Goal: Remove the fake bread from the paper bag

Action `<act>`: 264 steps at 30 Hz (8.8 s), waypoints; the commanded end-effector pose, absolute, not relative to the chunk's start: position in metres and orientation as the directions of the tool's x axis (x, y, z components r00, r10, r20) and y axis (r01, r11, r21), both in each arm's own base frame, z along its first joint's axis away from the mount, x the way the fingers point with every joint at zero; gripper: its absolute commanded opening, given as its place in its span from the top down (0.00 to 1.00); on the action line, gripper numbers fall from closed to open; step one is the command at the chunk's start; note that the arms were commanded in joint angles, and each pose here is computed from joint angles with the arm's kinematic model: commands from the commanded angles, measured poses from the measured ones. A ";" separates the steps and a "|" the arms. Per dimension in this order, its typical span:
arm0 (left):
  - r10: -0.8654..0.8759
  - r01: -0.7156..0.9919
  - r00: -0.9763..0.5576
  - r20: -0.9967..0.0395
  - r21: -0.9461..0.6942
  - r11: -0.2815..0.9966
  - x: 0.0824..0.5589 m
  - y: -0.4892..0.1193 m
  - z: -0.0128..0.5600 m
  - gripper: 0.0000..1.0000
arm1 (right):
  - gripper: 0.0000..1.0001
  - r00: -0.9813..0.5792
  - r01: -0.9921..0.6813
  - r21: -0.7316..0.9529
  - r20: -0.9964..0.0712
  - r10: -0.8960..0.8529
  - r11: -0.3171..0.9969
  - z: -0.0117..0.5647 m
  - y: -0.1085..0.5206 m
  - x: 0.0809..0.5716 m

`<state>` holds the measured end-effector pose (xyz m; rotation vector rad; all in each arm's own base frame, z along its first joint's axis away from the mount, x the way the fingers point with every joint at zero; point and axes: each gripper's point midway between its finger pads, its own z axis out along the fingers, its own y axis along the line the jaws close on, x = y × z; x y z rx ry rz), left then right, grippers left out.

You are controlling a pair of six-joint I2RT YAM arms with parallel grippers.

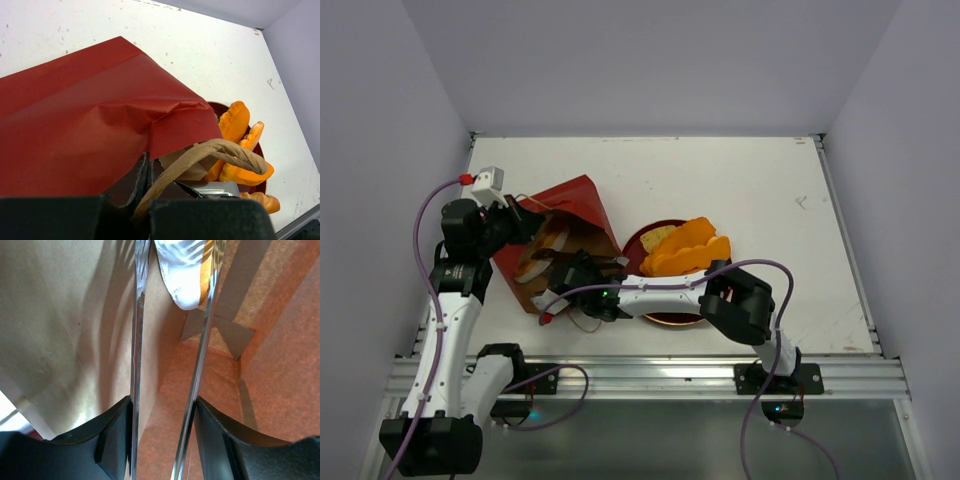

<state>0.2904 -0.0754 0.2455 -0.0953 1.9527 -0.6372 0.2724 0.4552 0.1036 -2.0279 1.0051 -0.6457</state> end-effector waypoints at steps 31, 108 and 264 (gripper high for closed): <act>-0.355 0.243 -0.425 -0.832 -0.483 0.841 0.291 -0.078 0.254 1.00 | 1.00 0.528 -0.478 -0.850 -0.076 -0.846 -0.222 0.166 0.442 0.263; -0.411 0.282 -0.440 -0.798 -0.558 0.781 0.284 -0.091 0.250 1.00 | 0.43 0.420 -0.408 -0.890 0.014 -0.908 -0.202 0.125 0.462 0.289; -0.422 0.052 -0.411 -0.808 -0.483 0.874 0.316 -0.050 0.256 1.00 | 1.00 0.375 -0.622 -0.781 -0.350 -0.858 0.047 0.248 0.127 0.191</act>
